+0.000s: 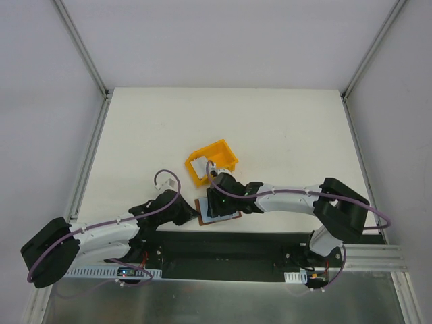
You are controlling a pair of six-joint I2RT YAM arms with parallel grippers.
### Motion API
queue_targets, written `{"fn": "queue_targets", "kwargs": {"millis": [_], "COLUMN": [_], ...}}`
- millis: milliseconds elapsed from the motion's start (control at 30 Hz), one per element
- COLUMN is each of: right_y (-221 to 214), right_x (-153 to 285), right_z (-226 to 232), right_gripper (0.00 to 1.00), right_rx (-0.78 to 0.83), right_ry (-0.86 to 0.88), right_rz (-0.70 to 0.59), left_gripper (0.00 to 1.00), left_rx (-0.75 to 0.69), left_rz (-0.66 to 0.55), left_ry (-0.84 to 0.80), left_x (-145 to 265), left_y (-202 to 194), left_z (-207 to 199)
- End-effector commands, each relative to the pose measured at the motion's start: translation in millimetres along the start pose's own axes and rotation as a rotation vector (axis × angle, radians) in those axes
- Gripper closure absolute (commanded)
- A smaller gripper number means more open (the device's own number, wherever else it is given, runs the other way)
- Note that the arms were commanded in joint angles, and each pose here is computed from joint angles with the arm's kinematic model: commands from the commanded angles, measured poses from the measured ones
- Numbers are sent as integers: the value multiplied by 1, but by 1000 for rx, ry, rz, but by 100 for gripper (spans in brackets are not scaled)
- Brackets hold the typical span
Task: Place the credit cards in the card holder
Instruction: Turn over the card slot in the card holder.
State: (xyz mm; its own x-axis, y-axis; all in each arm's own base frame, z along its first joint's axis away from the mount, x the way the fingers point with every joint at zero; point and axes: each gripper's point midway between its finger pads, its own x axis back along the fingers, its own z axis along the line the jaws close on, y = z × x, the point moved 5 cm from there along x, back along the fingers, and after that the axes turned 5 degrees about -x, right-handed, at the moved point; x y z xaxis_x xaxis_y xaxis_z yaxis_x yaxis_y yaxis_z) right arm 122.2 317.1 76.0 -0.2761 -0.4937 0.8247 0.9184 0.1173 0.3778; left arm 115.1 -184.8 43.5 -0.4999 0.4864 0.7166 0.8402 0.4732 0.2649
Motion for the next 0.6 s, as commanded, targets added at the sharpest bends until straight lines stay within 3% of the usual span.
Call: {"fn": "queue_targets", "kwargs": {"millis": [0,333,567], "right_y": [1,13,24], "right_x": [-4,40,60], "right_z": [27,94,80], "right_gripper": [52,51,50], "right_rx": [44,161,191], "right_ry": [129,552,471], "right_rz": [58,3,-84], "left_gripper": [100,100,100], "left_rx": [-47,-9,12], "left_rz": [24,11,13], "left_ry": [155,181,195], "left_x": [-1,-2,-3], "left_y": [-8,-9,-10], "left_z": [34,45,52]}}
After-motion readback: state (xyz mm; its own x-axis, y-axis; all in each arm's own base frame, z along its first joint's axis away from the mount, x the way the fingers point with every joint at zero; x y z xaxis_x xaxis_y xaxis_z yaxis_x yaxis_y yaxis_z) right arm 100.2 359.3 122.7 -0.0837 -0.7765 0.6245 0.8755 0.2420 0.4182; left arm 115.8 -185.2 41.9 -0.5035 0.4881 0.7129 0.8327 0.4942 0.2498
